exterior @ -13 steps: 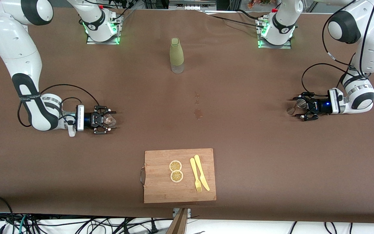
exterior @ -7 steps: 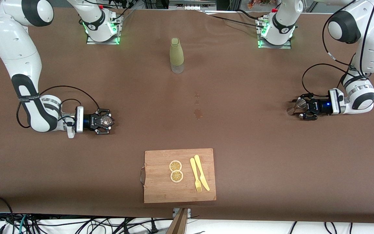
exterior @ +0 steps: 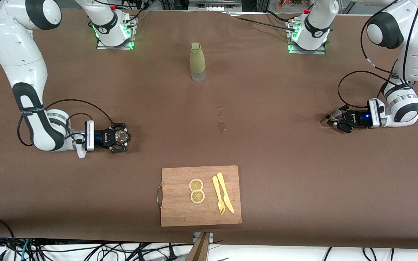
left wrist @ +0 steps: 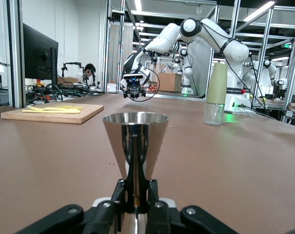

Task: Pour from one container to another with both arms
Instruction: 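Lift the glass cup with the right gripper while the left gripper brings the jigger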

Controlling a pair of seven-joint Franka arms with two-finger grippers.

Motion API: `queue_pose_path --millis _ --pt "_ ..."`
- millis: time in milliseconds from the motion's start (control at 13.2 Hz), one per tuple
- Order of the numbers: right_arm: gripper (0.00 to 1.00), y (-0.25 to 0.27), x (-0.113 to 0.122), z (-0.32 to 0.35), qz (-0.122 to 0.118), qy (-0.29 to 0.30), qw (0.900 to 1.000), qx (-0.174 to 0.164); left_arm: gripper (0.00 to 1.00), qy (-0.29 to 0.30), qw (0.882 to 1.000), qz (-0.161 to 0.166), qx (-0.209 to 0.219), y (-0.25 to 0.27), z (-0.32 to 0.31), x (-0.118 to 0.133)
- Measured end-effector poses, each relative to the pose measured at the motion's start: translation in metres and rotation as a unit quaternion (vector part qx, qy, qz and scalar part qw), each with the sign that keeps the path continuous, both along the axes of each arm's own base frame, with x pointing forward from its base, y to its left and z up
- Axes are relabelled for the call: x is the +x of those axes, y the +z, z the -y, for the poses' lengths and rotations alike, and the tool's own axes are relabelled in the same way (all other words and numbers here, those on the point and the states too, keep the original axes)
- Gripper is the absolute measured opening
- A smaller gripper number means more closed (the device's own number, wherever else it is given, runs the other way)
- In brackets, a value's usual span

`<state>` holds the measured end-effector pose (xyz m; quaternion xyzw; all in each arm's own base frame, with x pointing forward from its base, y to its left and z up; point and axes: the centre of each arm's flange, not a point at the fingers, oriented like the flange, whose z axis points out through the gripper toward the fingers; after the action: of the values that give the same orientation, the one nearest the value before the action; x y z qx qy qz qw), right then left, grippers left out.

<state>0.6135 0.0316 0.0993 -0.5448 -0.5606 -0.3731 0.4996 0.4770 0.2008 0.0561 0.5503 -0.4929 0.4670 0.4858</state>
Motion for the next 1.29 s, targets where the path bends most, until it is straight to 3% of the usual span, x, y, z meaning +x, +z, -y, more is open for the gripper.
queue_pose_path --millis 304,532,912,1292 --pt "0.12 0.031 0.022 -0.039 -0.001 0.017 1.000 0.022 0.21 -0.011 1.000 -0.001 -0.006 0.000 0.015 0.009" --pt "0.12 0.058 0.041 -0.070 0.000 0.028 0.999 0.025 0.21 -0.030 0.999 0.015 -0.017 0.003 0.063 0.038" --pt "0.12 0.112 0.063 -0.135 -0.016 0.019 0.999 -0.029 0.21 -0.054 0.997 0.047 -0.018 0.017 0.211 0.095" --pt "0.12 0.162 0.061 -0.207 -0.007 0.004 0.997 -0.077 0.21 -0.036 0.998 0.056 -0.013 0.024 0.328 0.111"
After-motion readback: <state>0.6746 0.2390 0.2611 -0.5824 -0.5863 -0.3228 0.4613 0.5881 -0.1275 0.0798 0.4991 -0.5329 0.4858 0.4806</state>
